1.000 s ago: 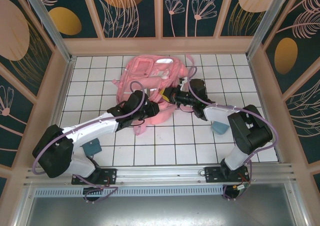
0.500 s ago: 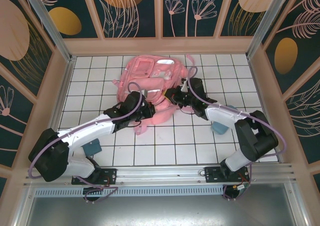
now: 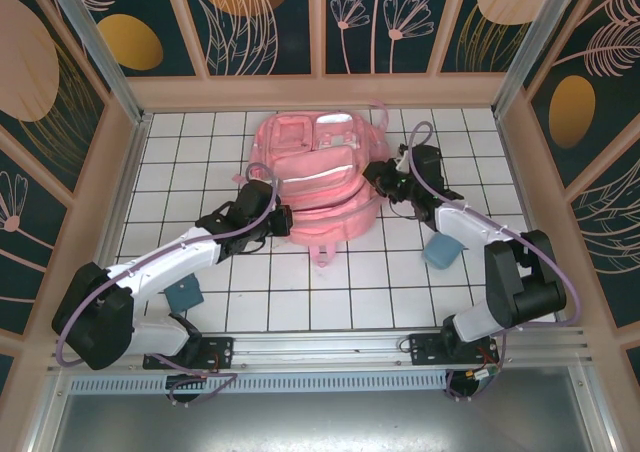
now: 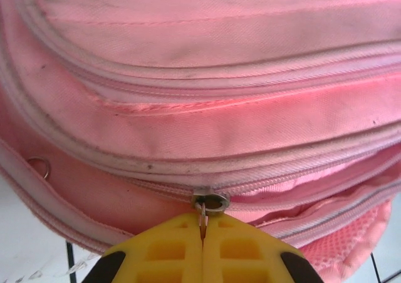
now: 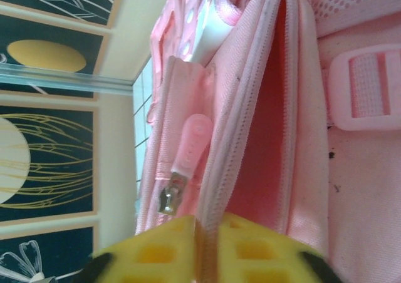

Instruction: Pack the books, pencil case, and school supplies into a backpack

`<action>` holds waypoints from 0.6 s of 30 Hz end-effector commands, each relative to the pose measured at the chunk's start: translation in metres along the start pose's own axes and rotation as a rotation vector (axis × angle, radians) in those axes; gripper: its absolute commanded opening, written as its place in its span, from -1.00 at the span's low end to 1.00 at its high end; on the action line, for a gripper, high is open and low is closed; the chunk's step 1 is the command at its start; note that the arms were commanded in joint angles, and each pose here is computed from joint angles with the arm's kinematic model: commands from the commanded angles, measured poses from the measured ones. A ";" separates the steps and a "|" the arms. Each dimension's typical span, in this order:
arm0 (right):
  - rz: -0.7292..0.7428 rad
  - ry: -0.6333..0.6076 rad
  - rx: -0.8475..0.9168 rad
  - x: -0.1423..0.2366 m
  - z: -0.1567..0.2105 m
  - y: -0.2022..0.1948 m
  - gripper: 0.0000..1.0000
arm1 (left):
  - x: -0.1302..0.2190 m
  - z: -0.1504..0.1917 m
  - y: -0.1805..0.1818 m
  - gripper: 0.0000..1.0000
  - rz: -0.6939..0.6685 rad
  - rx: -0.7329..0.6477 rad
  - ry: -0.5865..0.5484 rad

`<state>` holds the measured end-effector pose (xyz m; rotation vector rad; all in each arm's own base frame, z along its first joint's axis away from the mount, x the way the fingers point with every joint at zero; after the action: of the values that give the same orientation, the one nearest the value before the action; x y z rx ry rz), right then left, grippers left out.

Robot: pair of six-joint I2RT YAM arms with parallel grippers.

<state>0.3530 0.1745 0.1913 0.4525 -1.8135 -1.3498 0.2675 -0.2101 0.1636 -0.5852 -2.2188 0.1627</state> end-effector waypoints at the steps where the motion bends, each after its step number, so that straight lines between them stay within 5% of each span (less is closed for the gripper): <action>1: -0.165 0.067 0.053 0.008 0.013 0.024 -0.18 | 0.008 -0.026 -0.016 -1.00 0.106 -0.068 -0.094; 4: -0.176 0.141 0.003 0.000 0.039 0.018 0.05 | 0.009 -0.033 -0.026 -1.00 0.169 -0.083 -0.110; 10: -0.212 0.191 -0.080 -0.008 0.074 0.023 0.04 | 0.013 -0.042 -0.039 -1.00 0.259 -0.097 -0.138; 14: -0.185 0.169 -0.147 -0.020 0.082 0.018 -0.23 | 0.011 -0.042 -0.040 -1.00 0.263 -0.100 -0.137; 18: -0.174 0.127 -0.213 -0.023 0.077 0.010 -0.79 | 0.010 -0.042 -0.023 -1.00 0.116 -0.096 -0.126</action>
<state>0.3037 0.2445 0.1815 0.5995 -1.5396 -1.4847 0.2699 -0.2255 0.1751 -0.7717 -2.2042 0.1733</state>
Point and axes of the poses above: each hand's point on the last joint's axis, 136 mm out from that joint toward the fingers, its own x axis back along the fingers, its own y axis along the line the jaws close on, z = x × y, the point moved 5 cm from there along x, back along the fingers, and after that the axes turned 12 degrees about -x, right-handed, at the moved point
